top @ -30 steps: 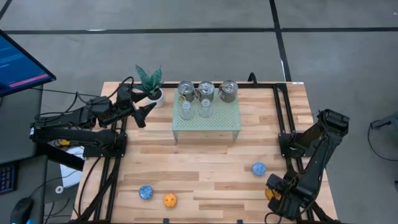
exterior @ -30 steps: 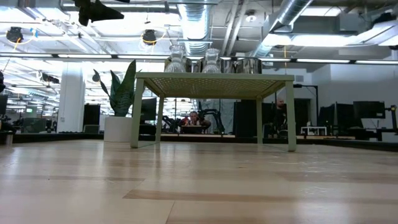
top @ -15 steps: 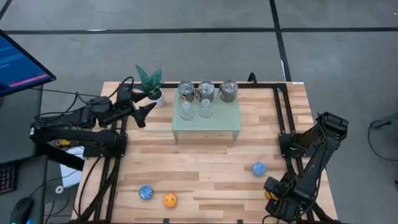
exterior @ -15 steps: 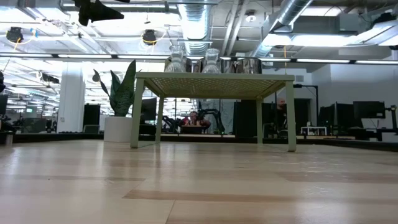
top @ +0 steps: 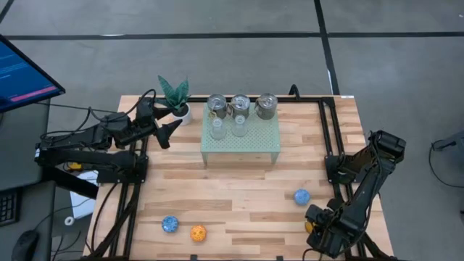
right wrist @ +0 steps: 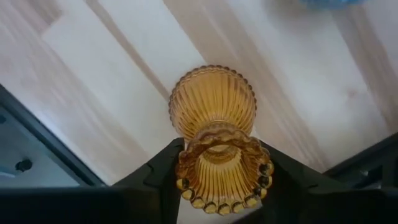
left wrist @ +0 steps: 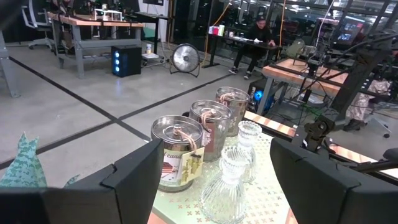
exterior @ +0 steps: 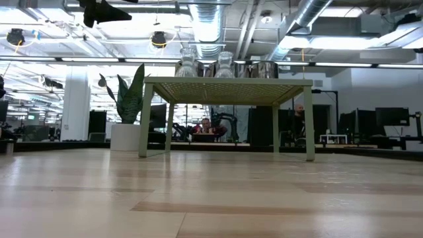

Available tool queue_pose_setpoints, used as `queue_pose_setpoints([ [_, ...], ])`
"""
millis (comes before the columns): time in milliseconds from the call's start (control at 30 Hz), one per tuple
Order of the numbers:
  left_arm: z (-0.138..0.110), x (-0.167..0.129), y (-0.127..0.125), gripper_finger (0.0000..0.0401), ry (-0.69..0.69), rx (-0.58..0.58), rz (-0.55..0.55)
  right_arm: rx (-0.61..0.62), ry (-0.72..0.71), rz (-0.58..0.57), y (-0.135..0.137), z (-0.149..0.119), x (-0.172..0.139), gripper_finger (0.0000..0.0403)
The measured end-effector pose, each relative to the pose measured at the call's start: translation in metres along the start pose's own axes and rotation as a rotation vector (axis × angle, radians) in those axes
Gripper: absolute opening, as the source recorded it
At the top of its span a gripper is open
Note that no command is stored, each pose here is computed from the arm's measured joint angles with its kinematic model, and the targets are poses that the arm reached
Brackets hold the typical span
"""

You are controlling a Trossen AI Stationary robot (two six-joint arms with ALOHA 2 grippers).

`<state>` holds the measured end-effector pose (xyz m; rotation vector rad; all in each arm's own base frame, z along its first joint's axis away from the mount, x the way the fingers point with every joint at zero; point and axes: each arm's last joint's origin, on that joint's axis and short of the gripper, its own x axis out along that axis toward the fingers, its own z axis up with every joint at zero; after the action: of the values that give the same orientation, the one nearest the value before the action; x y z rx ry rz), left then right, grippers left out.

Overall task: Pick & Place candle stick holders
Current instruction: Put the brown glass candlestick on the shelf

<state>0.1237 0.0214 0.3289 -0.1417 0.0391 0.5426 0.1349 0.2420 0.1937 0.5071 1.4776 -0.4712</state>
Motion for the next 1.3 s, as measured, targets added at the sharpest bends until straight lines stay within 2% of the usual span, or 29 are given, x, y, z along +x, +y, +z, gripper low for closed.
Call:
queue_pose_setpoints([
  [167,0.0,0.0,0.0,0.0296,0.0,0.0,0.0,-0.001,-0.044,-0.005,0.001,0.014,0.0,0.017],
  [400,0.0,0.0,0.0,0.0296,0.0,0.0,0.0,-0.052,-0.091,-0.005,0.002,0.04,0.001,0.0153],
  [833,0.0,0.0,0.0,0.0296,0.0,0.0,0.0,-0.164,-0.158,0.026,0.0,0.108,0.002,0.0153],
  [1067,0.0,0.0,0.0,0.0296,0.001,0.0,0.0,-0.233,-0.188,0.032,-0.011,0.151,0.0,0.0153],
  [1300,0.0,0.0,0.0,0.0296,0.002,0.001,0.0,-0.244,-0.265,0.095,-0.028,0.182,-0.022,0.0153],
])
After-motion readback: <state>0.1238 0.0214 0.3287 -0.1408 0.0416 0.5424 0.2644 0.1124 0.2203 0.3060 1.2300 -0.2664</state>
